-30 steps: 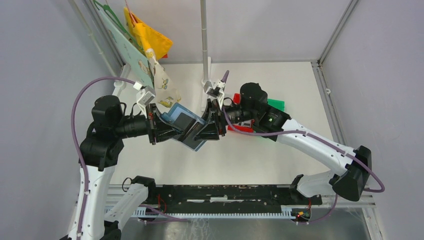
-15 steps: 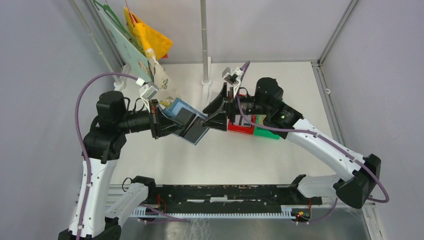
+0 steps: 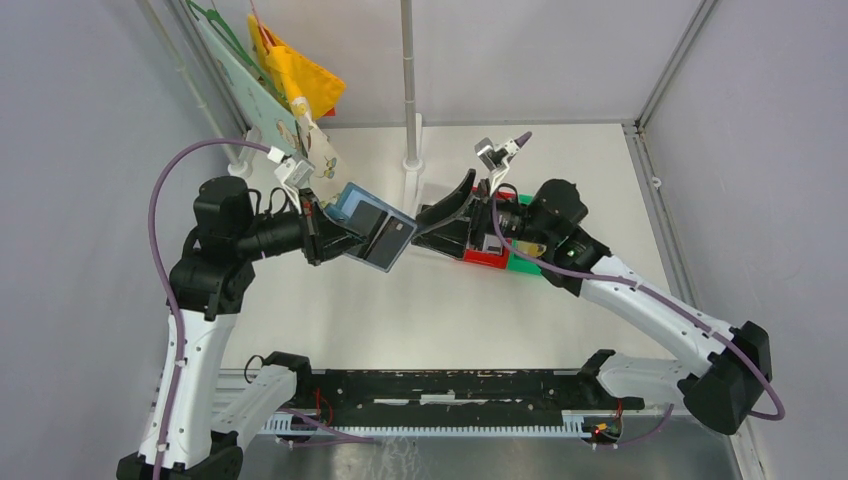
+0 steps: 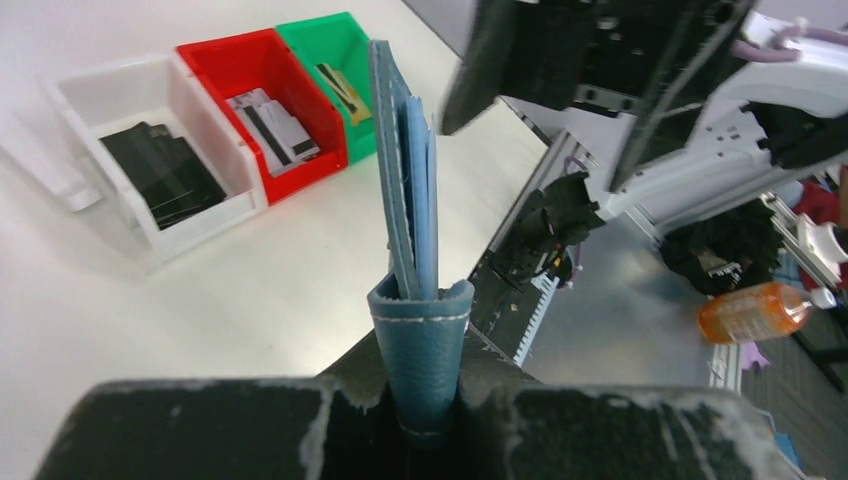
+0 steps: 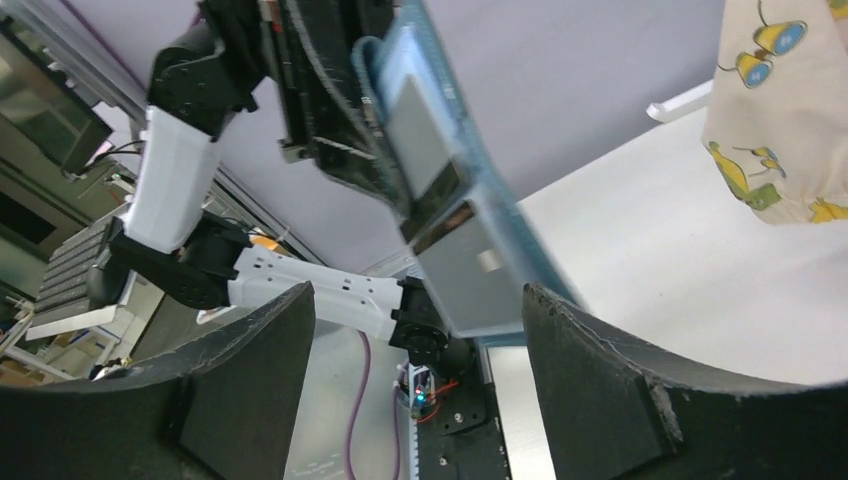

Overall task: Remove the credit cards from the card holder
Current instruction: Remove the credit card from the card holder.

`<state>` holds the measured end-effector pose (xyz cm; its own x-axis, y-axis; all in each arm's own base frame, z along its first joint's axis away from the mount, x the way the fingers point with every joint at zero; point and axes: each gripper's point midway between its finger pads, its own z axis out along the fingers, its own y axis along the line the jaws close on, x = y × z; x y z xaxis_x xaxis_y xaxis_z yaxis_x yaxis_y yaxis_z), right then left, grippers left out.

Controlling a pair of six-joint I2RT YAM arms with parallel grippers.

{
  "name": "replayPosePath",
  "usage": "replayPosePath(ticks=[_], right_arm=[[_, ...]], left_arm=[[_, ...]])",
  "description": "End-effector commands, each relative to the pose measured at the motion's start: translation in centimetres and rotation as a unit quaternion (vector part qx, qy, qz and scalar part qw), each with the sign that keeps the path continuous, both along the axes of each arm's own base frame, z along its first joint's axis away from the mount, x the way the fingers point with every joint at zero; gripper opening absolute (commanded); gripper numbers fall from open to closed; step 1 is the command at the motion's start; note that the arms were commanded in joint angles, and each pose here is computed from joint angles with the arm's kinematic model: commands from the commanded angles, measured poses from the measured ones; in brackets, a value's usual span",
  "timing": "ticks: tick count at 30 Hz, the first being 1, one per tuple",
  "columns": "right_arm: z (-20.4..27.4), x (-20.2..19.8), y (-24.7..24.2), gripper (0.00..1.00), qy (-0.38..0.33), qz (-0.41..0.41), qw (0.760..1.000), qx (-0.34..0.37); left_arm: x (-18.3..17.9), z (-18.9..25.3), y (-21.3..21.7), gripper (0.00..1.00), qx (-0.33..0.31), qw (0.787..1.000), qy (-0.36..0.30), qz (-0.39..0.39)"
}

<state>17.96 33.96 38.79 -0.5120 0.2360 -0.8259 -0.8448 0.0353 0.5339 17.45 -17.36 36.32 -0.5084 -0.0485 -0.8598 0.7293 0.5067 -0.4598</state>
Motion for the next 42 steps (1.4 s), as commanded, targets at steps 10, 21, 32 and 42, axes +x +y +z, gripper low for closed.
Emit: replayPosePath(ticks=[10, 21, 32, 42], right_arm=[[5.4, -1.3, 1.9, 0.82, -0.106, 0.072, 0.989, 0.079], [5.9, -3.2, 4.6, 0.36, -0.102, 0.132, 0.982, 0.088], [3.7, -2.9, 4.8, 0.0, -0.077, 0.136, 0.987, 0.04], [3.6, -3.1, 4.7, 0.0, -0.077, 0.143, 0.986, 0.031]], left_arm=[[-5.6, 3.1, -1.8, 0.02, -0.062, 0.985, -0.012, -0.158], [-6.1, 3.2, -1.8, 0.02, -0.064, 0.984, -0.008, -0.166], [-5.9, 4.8, -1.7, 0.42, -0.056, 0.986, -0.022, -0.158], [-5.8, 3.9, -1.4, 0.1, -0.039, 0.988, -0.035, -0.147]])
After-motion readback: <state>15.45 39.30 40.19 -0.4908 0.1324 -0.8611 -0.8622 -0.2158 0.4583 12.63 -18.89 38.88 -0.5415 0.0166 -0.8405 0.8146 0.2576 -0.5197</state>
